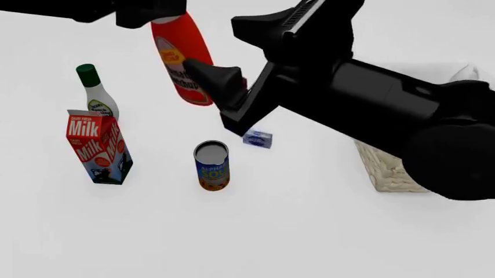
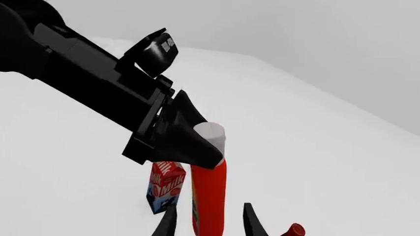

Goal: Pick the ketchup and place it in the basket.

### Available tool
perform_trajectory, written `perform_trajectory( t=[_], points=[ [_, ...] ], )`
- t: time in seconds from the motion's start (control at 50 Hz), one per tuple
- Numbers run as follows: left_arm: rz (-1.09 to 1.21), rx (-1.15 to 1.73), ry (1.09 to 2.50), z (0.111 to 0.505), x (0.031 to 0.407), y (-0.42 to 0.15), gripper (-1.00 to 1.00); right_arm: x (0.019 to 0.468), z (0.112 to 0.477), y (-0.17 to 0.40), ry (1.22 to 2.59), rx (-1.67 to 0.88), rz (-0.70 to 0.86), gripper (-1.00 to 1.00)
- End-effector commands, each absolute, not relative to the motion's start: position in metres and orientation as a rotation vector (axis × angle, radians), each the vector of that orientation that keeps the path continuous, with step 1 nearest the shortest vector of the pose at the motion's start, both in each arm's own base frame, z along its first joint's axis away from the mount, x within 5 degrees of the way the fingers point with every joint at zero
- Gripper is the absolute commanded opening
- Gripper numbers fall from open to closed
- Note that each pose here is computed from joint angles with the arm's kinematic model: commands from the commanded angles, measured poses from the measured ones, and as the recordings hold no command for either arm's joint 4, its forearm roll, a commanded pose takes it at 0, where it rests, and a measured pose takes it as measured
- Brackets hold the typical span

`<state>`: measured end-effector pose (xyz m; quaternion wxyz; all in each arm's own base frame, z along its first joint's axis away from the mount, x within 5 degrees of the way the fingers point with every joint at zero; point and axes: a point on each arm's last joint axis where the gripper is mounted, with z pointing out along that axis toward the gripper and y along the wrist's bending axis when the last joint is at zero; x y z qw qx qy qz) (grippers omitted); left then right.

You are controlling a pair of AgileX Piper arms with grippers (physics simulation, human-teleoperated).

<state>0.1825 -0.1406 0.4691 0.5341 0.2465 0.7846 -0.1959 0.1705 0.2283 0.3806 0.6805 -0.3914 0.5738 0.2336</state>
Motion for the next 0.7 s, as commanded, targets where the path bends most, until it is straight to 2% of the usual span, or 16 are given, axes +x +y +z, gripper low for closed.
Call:
perform_trajectory(
  t=[0.02,0.7],
  points=[
    [-0.464,0.598,1.858,0.473,0.181,-0.14,-1.0,0.181,0.377,0.238,1.297,-0.874,0.519,1.0],
    [-0.483,0.577,1.865,0.476,0.179,-0.139,-1.0,0.206,0.367,0.268,1.329,-0.88,0.518,1.0]
  ],
)
